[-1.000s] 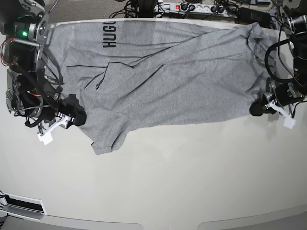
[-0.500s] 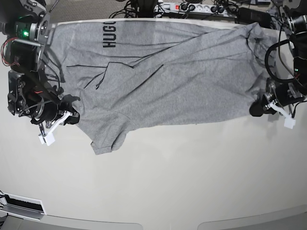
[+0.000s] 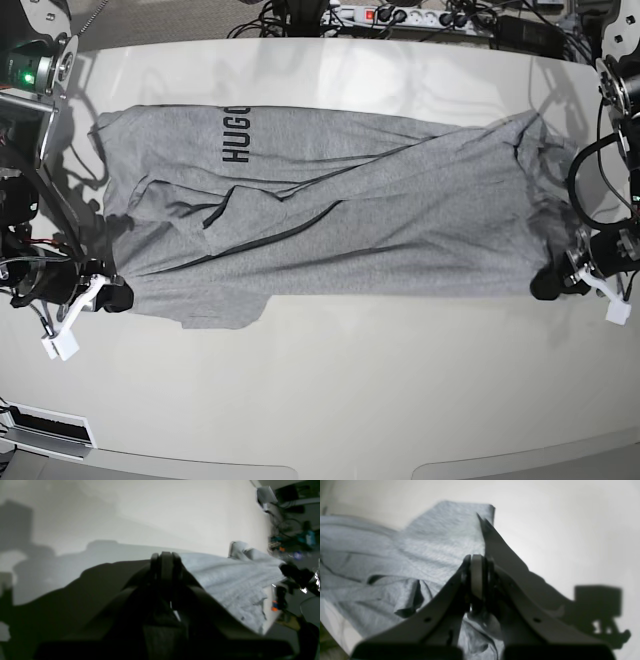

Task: Layout the t-shirt on the table in an organized manner, then fold the t-shirt properly
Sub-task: 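Lift the hem with both grippers and fold it over toward the collar, then release the hem and smooth the folded strip with both grippers, then grasp both ends of the folded shirt strip with both grippers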

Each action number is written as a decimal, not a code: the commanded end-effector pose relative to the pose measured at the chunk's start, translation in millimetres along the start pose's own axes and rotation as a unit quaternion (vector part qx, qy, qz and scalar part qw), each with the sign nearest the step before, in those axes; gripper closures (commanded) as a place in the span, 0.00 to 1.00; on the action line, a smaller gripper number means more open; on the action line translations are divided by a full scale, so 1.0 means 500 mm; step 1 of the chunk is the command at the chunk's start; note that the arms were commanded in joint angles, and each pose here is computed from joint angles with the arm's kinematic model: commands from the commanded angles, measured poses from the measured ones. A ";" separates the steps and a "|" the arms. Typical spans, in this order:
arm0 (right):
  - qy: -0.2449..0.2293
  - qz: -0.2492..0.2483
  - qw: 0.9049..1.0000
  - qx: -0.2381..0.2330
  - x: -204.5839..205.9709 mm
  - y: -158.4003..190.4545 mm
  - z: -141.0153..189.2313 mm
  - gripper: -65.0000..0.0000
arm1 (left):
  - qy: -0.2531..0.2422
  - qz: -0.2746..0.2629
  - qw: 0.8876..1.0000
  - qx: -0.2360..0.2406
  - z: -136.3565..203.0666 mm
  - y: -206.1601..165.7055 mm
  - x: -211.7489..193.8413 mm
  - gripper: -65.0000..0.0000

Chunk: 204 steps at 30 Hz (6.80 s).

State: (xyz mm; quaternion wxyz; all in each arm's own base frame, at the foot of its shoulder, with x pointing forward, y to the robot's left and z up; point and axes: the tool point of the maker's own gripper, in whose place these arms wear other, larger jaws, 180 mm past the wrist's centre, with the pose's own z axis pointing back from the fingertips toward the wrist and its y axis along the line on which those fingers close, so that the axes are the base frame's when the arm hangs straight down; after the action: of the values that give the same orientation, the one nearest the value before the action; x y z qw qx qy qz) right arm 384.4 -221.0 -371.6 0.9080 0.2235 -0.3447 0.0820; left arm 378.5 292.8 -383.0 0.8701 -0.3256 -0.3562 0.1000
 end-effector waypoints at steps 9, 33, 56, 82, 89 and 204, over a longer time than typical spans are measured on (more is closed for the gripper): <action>0.014 0.011 1.000 -0.015 -0.046 -0.017 0.032 1.00 | -0.004 0.010 1.000 -0.012 0.050 0.007 0.017 1.00; 0.065 0.046 0.996 -0.032 -0.066 -0.020 0.063 1.00 | 0.142 0.060 0.987 -0.047 0.088 0.005 -0.150 1.00; 0.102 0.066 0.988 -0.099 -0.045 -0.075 0.101 0.49 | 0.137 0.062 0.989 0.006 0.095 0.057 -0.197 0.44; 0.029 -0.106 0.994 -0.005 -0.153 0.087 -0.176 0.42 | 0.103 0.078 0.991 0.031 0.106 0.089 -0.226 0.44; 0.012 -0.034 0.997 0.071 -0.088 0.149 -0.179 1.00 | 0.101 0.077 0.991 0.031 0.106 0.089 -0.225 0.44; 0.047 0.044 0.997 0.031 -0.276 0.184 0.027 1.00 | 0.168 -0.009 0.984 0.064 0.160 0.093 -0.265 1.00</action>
State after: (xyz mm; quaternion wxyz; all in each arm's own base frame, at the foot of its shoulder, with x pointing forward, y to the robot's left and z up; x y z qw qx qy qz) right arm 238.3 -143.0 -431.3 0.9175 0.2316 -0.2925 0.1379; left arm 220.5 299.8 -456.5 0.9368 -0.2917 -0.1822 0.0647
